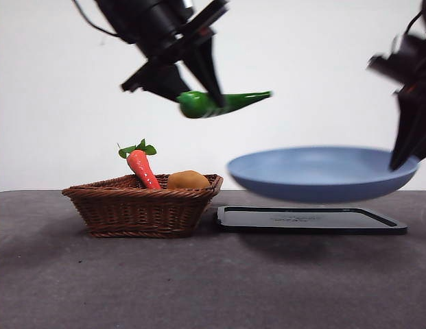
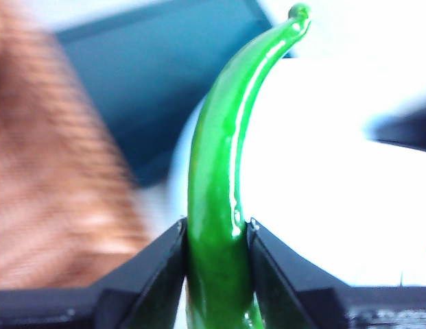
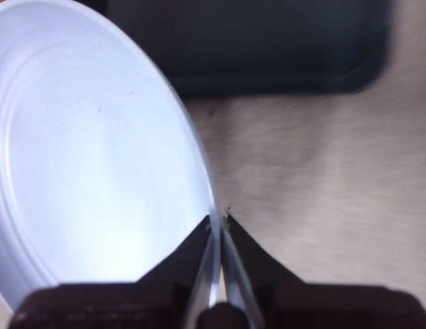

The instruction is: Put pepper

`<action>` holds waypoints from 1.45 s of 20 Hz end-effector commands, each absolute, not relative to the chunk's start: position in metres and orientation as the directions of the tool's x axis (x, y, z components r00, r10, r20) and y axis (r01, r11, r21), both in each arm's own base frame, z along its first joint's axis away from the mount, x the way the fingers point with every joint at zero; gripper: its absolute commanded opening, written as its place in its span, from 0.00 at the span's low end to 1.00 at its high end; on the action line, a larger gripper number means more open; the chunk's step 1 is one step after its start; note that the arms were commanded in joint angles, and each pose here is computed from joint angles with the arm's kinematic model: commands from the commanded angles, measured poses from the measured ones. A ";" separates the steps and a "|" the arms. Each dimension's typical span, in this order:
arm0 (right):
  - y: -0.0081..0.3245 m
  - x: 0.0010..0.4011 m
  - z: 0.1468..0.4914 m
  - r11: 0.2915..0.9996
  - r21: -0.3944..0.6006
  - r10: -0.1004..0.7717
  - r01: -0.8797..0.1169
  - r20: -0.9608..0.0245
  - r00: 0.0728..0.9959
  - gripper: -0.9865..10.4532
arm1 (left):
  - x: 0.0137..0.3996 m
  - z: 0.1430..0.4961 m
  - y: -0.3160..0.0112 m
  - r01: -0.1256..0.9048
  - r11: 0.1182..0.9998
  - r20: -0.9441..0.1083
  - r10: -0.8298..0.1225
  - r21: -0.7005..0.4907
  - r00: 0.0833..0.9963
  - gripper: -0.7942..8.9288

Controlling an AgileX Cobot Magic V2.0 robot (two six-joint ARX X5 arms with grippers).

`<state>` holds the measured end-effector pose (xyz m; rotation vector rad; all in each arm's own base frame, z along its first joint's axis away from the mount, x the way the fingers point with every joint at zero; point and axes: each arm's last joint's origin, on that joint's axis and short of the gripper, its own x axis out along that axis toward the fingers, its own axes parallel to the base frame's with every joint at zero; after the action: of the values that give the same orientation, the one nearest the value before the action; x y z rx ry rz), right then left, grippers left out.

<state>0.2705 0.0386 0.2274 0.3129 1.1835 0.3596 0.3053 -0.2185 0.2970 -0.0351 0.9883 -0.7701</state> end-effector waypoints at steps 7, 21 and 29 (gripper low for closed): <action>0.061 0.279 0.223 0.868 0.484 0.493 -0.111 -0.813 0.308 0.09 | 0.285 0.263 -0.277 0.660 0.733 -0.820 -0.475 -0.166 0.321 0.22; 0.062 0.278 0.223 0.857 0.502 0.513 -0.116 -0.808 0.290 0.09 | 0.287 0.235 -0.288 0.666 0.732 -0.865 -0.421 -0.146 0.272 0.35; 0.061 0.276 0.223 0.861 0.497 0.507 -0.112 -0.816 0.277 0.09 | 0.262 0.305 -0.262 0.698 0.704 -0.780 -0.508 -0.130 0.366 0.35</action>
<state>0.2723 0.0597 0.2191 0.3758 1.2427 0.4163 0.2622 -0.2577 0.3027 0.2166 0.9234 -0.7654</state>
